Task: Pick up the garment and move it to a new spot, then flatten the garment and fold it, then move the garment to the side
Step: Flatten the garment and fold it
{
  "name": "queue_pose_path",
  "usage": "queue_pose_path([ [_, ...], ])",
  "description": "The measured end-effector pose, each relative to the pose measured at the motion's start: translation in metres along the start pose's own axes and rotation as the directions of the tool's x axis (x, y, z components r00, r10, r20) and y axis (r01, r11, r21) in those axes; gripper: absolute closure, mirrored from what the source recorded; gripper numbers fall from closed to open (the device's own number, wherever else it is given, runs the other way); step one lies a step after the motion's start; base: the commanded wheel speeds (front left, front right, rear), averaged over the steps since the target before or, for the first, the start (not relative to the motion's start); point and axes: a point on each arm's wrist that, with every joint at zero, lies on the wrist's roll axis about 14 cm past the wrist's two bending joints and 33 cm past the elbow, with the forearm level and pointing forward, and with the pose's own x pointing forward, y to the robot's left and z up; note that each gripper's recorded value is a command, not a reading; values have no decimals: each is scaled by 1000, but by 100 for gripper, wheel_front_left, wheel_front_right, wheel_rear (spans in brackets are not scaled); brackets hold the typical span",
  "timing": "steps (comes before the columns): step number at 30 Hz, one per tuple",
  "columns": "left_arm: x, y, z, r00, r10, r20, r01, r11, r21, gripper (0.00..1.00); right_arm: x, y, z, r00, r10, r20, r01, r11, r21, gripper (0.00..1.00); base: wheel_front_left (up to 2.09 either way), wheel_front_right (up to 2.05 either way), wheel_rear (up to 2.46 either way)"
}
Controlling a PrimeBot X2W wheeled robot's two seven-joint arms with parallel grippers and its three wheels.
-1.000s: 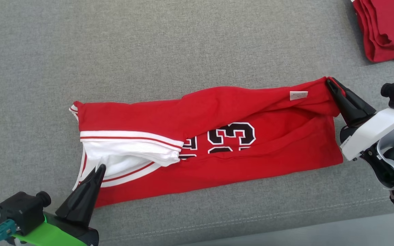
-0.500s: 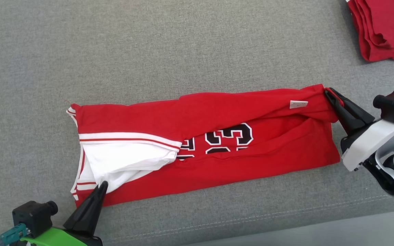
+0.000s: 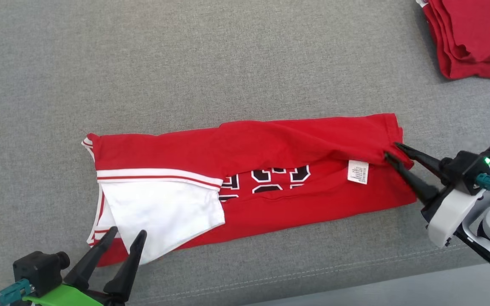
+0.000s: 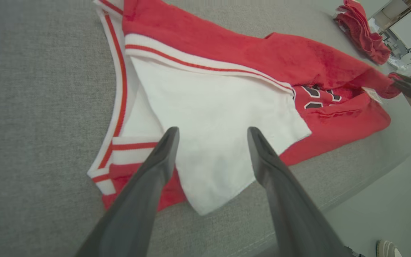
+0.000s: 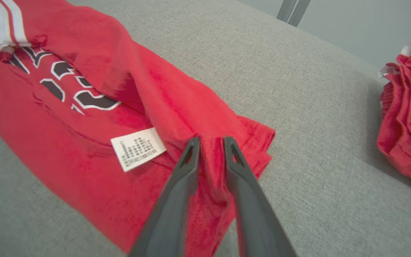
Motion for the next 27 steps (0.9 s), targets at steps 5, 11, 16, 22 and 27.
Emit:
queue_pose_path([
  [5,0,-1,21,998,-8,64,4,998,60,0,-11,0,-7,998,33,-44,-37,994,-105,0,0,0,0],
  [11,1,-8,42,990,-23,139,9,995,100,0,-23,-4,-16,996,24,-83,-37,988,-152,0,0,0,0],
  [16,4,-16,58,978,-35,207,10,993,120,0,-33,-15,-12,997,-22,-75,9,987,-160,0,0,0,0],
  [22,3,-28,78,954,-51,294,10,990,142,0,-39,-30,27,991,-113,68,118,991,-65,0,0,0,0],
  [27,-1,-37,97,925,-59,375,-1,987,158,0,-48,-42,58,965,-187,181,190,982,4,0,0,0,0],
])
